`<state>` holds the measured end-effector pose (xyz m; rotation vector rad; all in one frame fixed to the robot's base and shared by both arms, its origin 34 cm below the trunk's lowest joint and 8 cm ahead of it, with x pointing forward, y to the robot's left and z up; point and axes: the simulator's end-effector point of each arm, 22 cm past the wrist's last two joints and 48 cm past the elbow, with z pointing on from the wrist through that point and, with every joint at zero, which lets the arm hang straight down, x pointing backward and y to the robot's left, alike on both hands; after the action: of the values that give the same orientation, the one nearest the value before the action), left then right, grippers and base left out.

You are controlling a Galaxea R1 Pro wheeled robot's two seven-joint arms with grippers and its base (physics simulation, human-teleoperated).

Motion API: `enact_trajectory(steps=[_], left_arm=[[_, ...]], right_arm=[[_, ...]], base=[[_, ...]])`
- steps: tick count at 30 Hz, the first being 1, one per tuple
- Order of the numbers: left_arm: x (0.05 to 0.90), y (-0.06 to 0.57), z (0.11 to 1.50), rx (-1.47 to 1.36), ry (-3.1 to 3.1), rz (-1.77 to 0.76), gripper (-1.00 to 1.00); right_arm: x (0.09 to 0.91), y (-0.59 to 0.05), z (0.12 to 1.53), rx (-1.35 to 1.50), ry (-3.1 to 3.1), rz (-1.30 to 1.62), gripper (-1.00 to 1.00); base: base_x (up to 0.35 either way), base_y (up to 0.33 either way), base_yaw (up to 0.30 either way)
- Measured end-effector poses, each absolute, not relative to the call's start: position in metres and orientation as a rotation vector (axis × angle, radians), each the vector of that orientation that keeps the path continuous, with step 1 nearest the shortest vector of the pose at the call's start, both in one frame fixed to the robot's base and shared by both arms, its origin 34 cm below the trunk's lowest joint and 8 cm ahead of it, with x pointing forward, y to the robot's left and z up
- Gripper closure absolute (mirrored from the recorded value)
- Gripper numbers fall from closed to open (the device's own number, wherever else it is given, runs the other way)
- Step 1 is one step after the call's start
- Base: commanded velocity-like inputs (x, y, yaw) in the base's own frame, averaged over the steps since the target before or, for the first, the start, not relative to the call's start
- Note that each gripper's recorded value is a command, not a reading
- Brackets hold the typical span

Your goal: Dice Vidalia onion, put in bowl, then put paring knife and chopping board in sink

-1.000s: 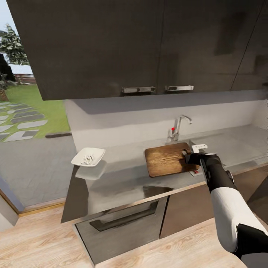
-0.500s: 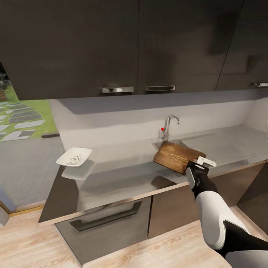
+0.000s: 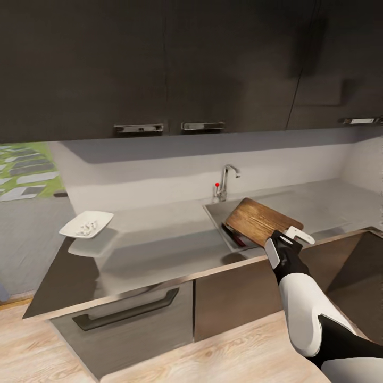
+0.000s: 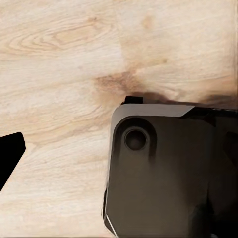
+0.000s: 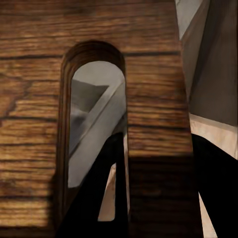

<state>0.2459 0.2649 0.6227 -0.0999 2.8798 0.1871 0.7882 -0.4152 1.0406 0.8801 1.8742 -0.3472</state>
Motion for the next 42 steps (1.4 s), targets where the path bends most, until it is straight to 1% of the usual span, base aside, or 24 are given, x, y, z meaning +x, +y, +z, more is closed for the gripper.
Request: enact_trajectory(steps=[5,8,12,32,37,39,42], left_arm=[[0.245,0.257,0.623,-0.11,2.883,0.175,-1.0],[0.243,0.258,0.623,-0.17,2.884,0.181,-1.0],[0.242,0.26,0.622,-0.23,2.883,0.188,-1.0],[0.241,0.264,0.622,-0.274,2.882,0.199,-1.0],[0.24,0.264,0.622,-0.276,2.883,0.2,-1.0],[0.24,0.264,0.622,-0.275,2.883,0.2,-1.0],[0.24,0.264,0.622,-0.276,2.883,0.2,-1.0]], right_arm=[[0.788,-0.415,1.041,0.883,1.872,-0.346,1.0],[0.788,-0.414,1.041,0.889,1.873,-0.339,1.0],[0.788,-0.411,1.037,0.915,1.877,-0.309,1.0],[0.788,-0.411,1.036,0.928,1.877,-0.299,1.0],[0.786,-0.419,1.036,0.937,1.872,-0.312,1.0],[0.779,-0.428,1.031,0.98,1.871,-0.32,1.0],[0.759,-0.447,1.011,1.12,1.866,-0.316,1.0]], base=[[0.175,-0.281,0.0],[0.219,-0.26,0.012],[0.162,-0.191,0.17],[0.008,-0.01,0.279],[0.0,0.0,0.285],[0.0,0.0,0.258],[0.0,0.0,0.091]])
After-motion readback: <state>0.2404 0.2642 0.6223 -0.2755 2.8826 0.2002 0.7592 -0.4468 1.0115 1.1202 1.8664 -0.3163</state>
